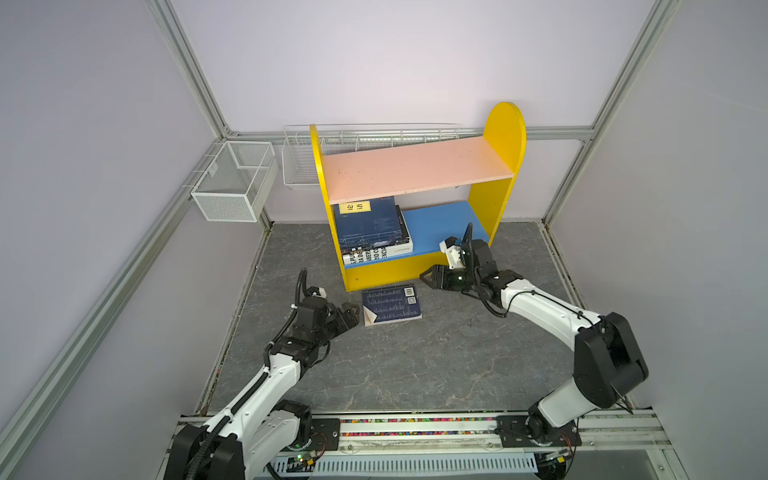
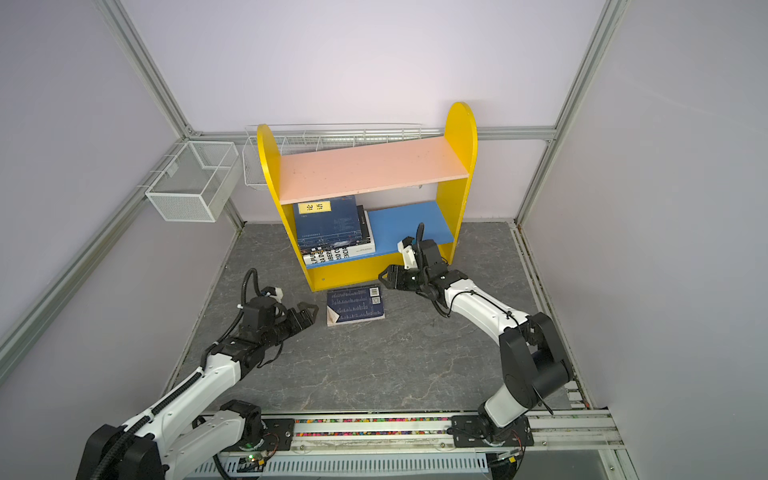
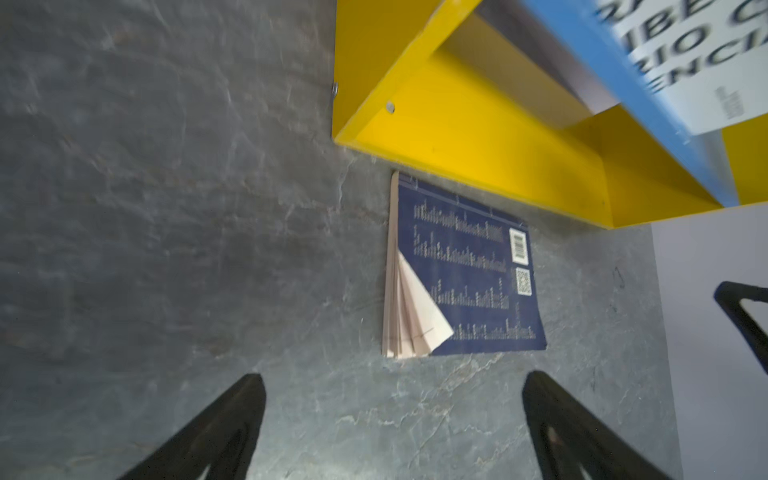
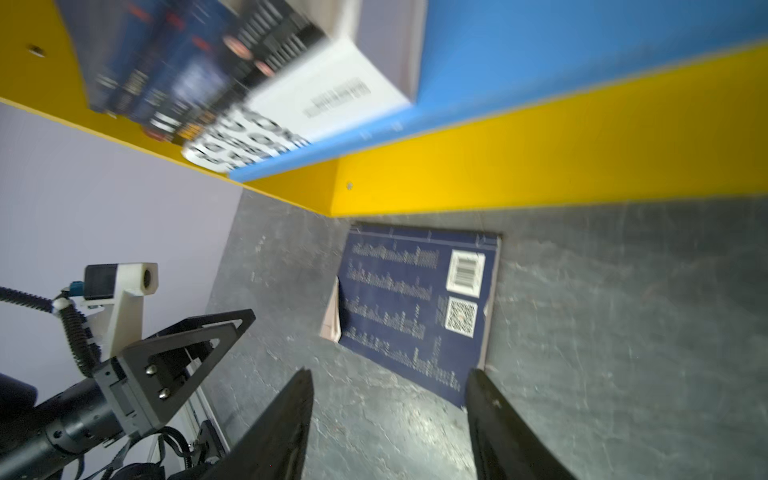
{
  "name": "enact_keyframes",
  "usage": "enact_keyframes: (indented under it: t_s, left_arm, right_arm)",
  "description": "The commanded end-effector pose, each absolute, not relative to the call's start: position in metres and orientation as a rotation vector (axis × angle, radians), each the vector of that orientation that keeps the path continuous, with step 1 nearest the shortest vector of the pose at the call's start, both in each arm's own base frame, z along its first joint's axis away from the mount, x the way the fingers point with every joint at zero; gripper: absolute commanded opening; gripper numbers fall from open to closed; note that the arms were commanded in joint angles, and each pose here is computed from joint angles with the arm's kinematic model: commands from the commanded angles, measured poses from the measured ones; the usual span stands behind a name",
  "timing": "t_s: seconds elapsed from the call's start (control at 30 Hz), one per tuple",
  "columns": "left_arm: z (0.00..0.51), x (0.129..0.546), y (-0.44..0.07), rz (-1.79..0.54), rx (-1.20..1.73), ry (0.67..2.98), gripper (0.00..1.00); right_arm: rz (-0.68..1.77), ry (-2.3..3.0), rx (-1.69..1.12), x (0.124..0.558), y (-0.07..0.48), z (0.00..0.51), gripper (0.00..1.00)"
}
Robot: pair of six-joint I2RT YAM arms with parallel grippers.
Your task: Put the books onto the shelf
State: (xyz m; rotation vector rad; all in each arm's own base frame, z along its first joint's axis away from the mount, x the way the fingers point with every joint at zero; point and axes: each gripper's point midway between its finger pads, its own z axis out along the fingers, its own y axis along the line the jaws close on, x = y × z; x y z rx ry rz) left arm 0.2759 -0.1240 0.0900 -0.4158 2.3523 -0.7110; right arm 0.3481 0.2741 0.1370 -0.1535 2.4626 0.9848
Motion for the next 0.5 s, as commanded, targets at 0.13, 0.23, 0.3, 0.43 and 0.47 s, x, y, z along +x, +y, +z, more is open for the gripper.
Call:
enact_keyframes:
  t_s: [0.13,0.23,0.3,0.43,0.47]
  left_arm:
    - [0.075,0.292,-0.161,-0.839,-0.413,2.389,0.95]
    - [0.060,0.302,-0.166,-0.824,-0.440,2.416,0.93]
    - [0.053,0.307,-0.171,-0.851,-0.456,2.416,0.91]
    - [0.043,0.315,-0.181,-0.905,-0.471,2.410,0.85]
    - [0.044,0.317,-0.184,-0.922,-0.468,2.401,0.83]
  right_arm:
    - [1.041,2.622,-0.067,0.333,0.287,0.065,0.64]
    - [1.024,2.660,-0.063,0.335,0.290,0.052,0.65]
    - [1.027,2.683,-0.062,0.335,0.292,0.042,0.65]
    - [1.101,2.699,-0.049,0.333,0.303,0.031,0.64]
    - [1.134,2.693,-0.051,0.332,0.306,0.031,0.63]
